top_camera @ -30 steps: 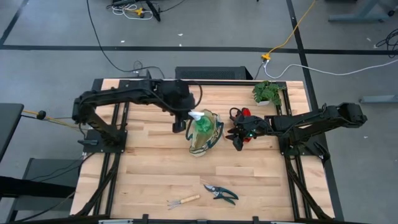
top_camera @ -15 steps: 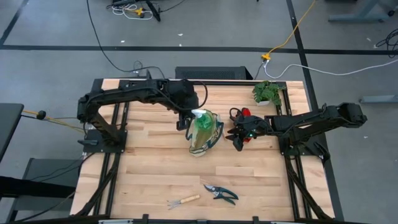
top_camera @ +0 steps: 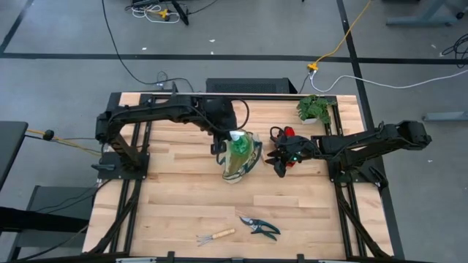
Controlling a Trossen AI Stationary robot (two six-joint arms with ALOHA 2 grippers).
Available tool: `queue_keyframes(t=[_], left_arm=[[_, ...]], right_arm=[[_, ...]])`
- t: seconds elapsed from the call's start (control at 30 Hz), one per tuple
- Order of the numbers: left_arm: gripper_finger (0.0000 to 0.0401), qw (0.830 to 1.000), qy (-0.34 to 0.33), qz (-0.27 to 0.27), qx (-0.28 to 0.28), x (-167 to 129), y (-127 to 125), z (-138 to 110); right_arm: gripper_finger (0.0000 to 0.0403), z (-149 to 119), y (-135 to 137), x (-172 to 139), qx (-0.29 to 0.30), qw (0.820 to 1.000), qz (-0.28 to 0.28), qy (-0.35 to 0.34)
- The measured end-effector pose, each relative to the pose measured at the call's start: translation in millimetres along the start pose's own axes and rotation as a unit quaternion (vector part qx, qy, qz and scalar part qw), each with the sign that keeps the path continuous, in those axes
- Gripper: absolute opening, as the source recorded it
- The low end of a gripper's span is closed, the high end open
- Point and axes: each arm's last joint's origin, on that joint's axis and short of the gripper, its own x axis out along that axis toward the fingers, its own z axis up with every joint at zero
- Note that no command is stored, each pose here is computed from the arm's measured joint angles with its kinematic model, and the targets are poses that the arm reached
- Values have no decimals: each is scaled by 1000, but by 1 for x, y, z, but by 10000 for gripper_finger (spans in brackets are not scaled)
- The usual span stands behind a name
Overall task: Pick & Place Garden tools in Gardening bag
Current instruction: Put the green spray bottle into the brown gardening bag
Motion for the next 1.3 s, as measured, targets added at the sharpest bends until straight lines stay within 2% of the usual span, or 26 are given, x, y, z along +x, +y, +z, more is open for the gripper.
queue_keyframes(t=[0.6,1.17,1.3], left_arm=[[56,998,56,9,-2,21,1,-6],[56,993,116,11,-7,61,7,-11],[79,992,129,14,-8,69,9,-13]], right_arm=[[165,0,0,0,-2,1000,1,-2],[165,0,0,0,-3,1000,-1,0],[165,0,0,0,-3,1000,-1,1]])
